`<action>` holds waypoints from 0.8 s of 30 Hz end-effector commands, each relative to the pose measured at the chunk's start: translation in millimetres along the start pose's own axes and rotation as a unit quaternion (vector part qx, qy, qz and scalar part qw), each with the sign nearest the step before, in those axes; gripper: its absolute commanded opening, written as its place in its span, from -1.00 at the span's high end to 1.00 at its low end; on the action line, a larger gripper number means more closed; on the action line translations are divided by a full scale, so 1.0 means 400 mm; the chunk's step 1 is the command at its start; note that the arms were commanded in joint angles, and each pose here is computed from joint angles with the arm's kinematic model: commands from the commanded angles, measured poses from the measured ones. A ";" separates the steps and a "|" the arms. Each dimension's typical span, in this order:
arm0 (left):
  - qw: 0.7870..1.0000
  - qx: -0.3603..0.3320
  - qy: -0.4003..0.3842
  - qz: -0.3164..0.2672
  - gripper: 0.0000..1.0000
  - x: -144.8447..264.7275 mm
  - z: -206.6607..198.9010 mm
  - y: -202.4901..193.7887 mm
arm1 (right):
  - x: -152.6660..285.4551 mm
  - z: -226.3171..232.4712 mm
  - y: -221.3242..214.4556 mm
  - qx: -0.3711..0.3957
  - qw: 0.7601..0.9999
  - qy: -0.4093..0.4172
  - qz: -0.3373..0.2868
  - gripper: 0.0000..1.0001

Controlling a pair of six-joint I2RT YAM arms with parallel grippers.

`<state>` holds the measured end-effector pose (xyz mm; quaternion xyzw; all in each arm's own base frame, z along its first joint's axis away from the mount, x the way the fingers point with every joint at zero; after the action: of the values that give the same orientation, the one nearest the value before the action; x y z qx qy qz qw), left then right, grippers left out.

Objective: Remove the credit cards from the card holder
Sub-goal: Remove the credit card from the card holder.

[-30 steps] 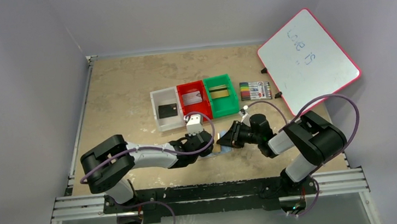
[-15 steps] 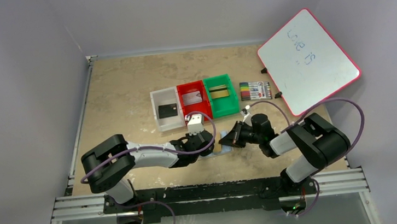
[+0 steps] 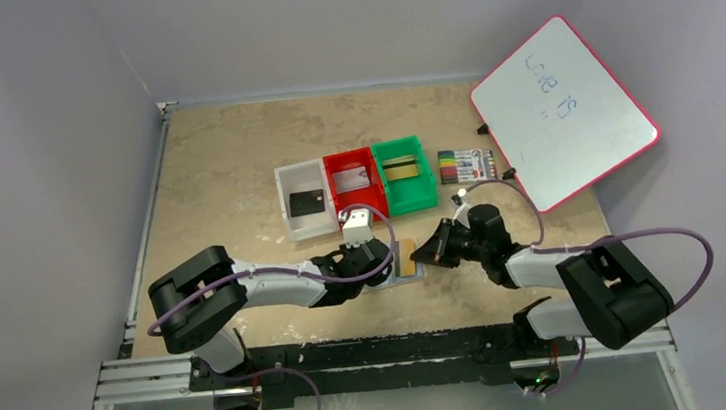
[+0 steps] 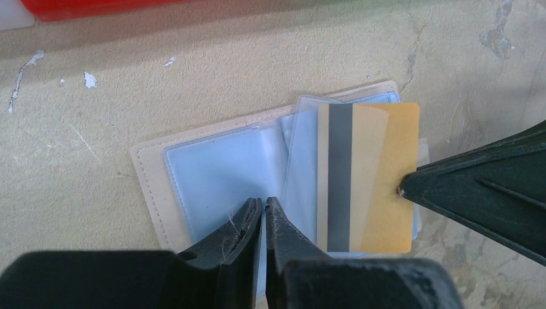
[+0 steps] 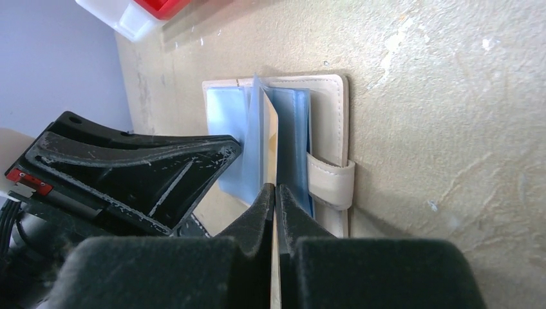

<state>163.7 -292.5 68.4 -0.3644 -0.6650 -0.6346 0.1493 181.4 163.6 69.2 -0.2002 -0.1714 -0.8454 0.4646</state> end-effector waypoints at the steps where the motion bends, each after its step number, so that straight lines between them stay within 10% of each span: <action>1: 0.996 -0.051 0.042 0.055 0.85 0.005 0.057 -0.066 | 0.012 0.007 0.027 0.026 0.999 -0.031 -0.027 1.00; 24: 0.994 -0.005 -0.109 -0.031 0.40 0.087 -0.063 0.090 | -0.036 -0.006 0.026 0.055 0.998 -0.016 0.035 1.00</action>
<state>158.2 -287.6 115.5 -0.3761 -0.6819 -0.6195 0.0987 193.3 169.9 59.0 -0.2022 -0.1994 -0.8112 0.5112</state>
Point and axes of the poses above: each gripper's point midway between its finger pads, its own x axis back along the fingers, its own z axis along the line the jaws close on, y = z × x, the point moved 7 cm from there along x, back along the fingers, and after that the axes turned 13 degrees about -x, right-handed, at the moved point
